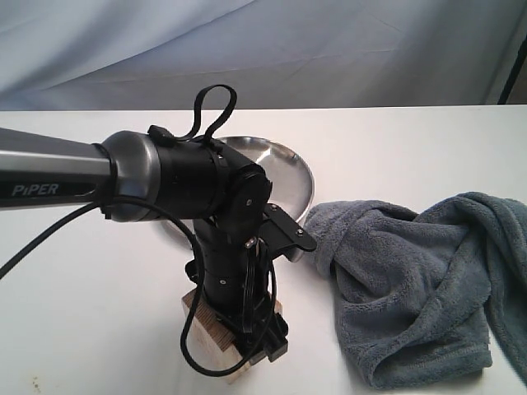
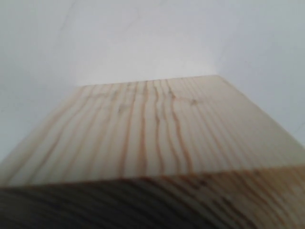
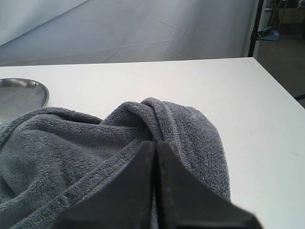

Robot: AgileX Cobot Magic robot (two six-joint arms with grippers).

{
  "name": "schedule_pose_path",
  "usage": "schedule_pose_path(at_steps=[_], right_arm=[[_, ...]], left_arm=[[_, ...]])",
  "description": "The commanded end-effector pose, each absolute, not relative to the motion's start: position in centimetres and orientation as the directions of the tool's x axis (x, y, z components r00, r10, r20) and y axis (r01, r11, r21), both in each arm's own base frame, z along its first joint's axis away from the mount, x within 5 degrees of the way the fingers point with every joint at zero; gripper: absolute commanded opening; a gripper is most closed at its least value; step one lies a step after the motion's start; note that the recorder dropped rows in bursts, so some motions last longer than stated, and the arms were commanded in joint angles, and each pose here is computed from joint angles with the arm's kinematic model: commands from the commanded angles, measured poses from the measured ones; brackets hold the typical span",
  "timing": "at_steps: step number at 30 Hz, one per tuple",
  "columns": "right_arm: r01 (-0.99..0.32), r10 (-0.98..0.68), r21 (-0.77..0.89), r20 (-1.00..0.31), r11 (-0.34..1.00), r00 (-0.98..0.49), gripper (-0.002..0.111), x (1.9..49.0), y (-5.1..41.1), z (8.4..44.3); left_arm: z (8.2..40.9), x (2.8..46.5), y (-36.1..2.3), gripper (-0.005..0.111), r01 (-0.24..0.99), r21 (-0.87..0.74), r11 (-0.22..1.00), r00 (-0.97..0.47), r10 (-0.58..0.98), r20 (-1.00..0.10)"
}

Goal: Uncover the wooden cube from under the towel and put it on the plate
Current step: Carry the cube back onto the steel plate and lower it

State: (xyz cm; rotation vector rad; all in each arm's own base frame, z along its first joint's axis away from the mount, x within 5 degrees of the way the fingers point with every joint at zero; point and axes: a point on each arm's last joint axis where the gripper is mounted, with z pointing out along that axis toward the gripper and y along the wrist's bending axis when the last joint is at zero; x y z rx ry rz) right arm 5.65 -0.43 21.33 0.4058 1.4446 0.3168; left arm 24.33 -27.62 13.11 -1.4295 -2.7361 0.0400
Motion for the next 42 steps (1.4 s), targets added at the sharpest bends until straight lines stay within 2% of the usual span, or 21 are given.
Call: schedule_pose_path(at_steps=[1,5,16,22,28,32,37,42], right_arm=[[0.032,0.455,0.460,-0.885,0.888,0.097,0.003,5.6,-0.4,21.2],[0.032,0.455,0.460,-0.885,0.888,0.097,0.003,5.6,-0.4,21.2],[0.032,0.455,0.460,-0.885,0.888,0.097,0.003,5.6,-0.4,21.2],[0.032,0.455,0.460,-0.885,0.888,0.097,0.003,5.6,-0.4,21.2],[0.032,0.455,0.460,-0.885,0.888,0.097,0.003,5.6,-0.4,21.2],[0.032,0.455,0.460,-0.885,0.888,0.097,0.003,5.6,-0.4,21.2],[0.032,0.455,0.460,-0.885,0.888,0.097,0.003,5.6,-0.4,21.2],[0.032,0.455,0.460,-0.885,0.888,0.097,0.003,5.6,-0.4,21.2]], left_arm=[[14.1,24.7,-27.5,0.000,0.834,-0.020,0.551,-0.549,0.834,0.058],[16.1,25.3,-28.2,0.000,0.830,-0.029,0.557,-0.554,0.829,0.069],[19.7,27.5,-29.9,0.000,0.829,0.054,0.556,-0.553,0.831,-0.066],[21.4,29.7,-30.2,0.000,0.750,0.051,0.659,-0.639,0.742,-0.203],[23.0,33.3,-27.7,0.000,0.637,-0.021,0.771,-0.745,0.608,-0.275],[22.8,34.8,-26.8,0.000,0.612,-0.010,0.791,-0.764,0.587,-0.268],[20.5,37.3,-27.3,0.000,0.597,0.018,0.802,-0.788,0.591,-0.176],[19.7,40.9,-27.7,0.000,0.558,0.027,0.830,-0.807,0.550,-0.215]])
